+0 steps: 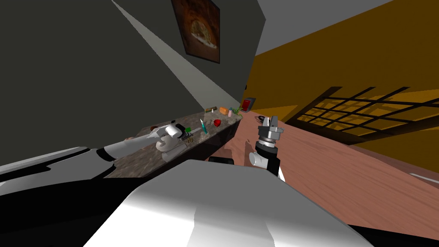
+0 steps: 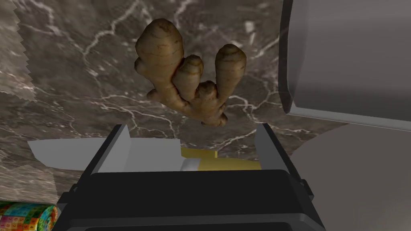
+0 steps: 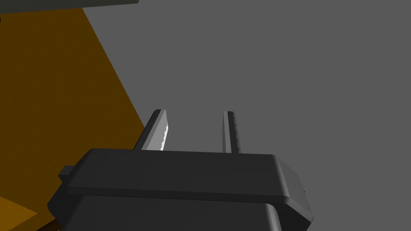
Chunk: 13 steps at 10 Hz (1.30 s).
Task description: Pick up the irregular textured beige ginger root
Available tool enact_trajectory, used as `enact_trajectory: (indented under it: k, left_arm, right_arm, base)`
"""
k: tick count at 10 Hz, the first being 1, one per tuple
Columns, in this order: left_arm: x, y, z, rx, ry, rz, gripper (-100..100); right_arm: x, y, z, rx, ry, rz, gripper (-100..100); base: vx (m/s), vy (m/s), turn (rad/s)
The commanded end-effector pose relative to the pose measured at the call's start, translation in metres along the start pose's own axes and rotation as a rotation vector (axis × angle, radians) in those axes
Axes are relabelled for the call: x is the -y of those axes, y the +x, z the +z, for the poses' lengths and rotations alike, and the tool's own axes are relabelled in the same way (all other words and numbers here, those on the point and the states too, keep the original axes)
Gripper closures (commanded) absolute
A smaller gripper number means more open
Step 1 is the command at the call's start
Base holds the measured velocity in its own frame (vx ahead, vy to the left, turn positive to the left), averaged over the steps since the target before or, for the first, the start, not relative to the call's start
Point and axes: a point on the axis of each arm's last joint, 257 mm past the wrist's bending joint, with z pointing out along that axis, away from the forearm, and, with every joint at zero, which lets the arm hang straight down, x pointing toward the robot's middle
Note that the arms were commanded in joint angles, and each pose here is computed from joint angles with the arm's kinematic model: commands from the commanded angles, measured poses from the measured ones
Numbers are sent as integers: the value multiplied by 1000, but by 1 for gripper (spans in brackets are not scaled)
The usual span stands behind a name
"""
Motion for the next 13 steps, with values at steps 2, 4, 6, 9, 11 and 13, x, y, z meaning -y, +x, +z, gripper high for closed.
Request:
enact_trajectory:
  k: [2,4,6,9,11,13]
  left_arm:
    - [-8,-2,5,-1,0,-2,-100]
    - [-21,-5,12,-2,0,-4,-100]
    - [-30,-7,17,-1,0,-6,-100]
    - [-42,-11,22,1,-3,-9,-100]
    - [-43,-11,22,2,-3,-8,100]
    - [-43,-12,22,3,-3,-10,100]
  right_arm:
    - [0,0,0,0,0,0,0]
    - [0,0,0,0,0,0,0]
    - [0,0,0,0,0,0,0]
    - [0,0,0,0,0,0,0]
    - [0,0,0,0,0,0,0]
    - [0,0,0,0,0,0,0]
  base:
    - [11,-13,-10]
    - [29,-54,-15]
    - [32,-52,-11]
    - [19,-37,-11]
    - [0,0,0]
    - [0,0,0]
